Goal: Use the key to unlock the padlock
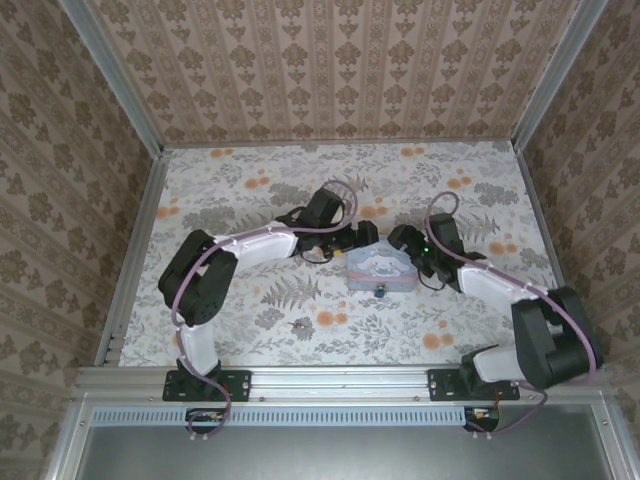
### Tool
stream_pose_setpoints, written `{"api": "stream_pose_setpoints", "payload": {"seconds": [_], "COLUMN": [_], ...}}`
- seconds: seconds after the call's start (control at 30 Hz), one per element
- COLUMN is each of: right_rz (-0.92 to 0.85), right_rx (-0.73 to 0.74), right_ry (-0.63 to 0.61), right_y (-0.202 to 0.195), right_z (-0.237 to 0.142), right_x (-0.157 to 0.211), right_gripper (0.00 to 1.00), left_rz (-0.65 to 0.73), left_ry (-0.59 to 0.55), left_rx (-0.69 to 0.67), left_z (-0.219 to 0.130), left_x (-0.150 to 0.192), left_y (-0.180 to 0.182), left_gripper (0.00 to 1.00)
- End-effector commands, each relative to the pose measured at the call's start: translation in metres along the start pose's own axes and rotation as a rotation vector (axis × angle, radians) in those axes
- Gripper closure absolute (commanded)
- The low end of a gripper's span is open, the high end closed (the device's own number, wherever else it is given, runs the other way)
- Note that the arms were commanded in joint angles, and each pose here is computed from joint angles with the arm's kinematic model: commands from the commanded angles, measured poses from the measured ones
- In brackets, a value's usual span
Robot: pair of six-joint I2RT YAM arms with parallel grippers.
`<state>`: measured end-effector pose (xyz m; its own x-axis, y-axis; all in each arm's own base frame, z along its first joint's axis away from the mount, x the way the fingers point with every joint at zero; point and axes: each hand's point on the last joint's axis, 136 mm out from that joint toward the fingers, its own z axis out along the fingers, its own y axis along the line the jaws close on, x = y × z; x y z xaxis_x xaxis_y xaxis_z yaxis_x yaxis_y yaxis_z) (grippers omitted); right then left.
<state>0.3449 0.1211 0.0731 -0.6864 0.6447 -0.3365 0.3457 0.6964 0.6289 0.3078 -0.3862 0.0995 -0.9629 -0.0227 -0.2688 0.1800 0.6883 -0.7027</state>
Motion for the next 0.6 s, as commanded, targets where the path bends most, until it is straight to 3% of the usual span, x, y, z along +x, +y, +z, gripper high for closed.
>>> {"api": "stream_pose_setpoints", "payload": {"seconds": [0.0, 0.3, 0.57], "right_rz": [0.008, 0.005, -0.023], "right_rx": [-0.125, -0.137, -0.101], "right_ry": [0.061, 0.096, 0.058], "right_y": [0.051, 0.079, 0.075], "right_z": [0.015, 0.053, 0.048], "right_x": [0.012, 0.018, 0.004], "right_gripper": [0.09, 0.09, 0.01], "left_rz": [0.072, 0.019, -0.005], "left_ry": [-0.052, -0.109, -0.162], "left_rx": [0.102, 0.063, 0.034], "left_z": [-0.022, -0.04, -0.046], "left_x": [-0.016, -0.041, -0.052], "left_y": [-0.022, 0.02, 0.039], "left_gripper": [0.0, 0.0, 0.0]}}
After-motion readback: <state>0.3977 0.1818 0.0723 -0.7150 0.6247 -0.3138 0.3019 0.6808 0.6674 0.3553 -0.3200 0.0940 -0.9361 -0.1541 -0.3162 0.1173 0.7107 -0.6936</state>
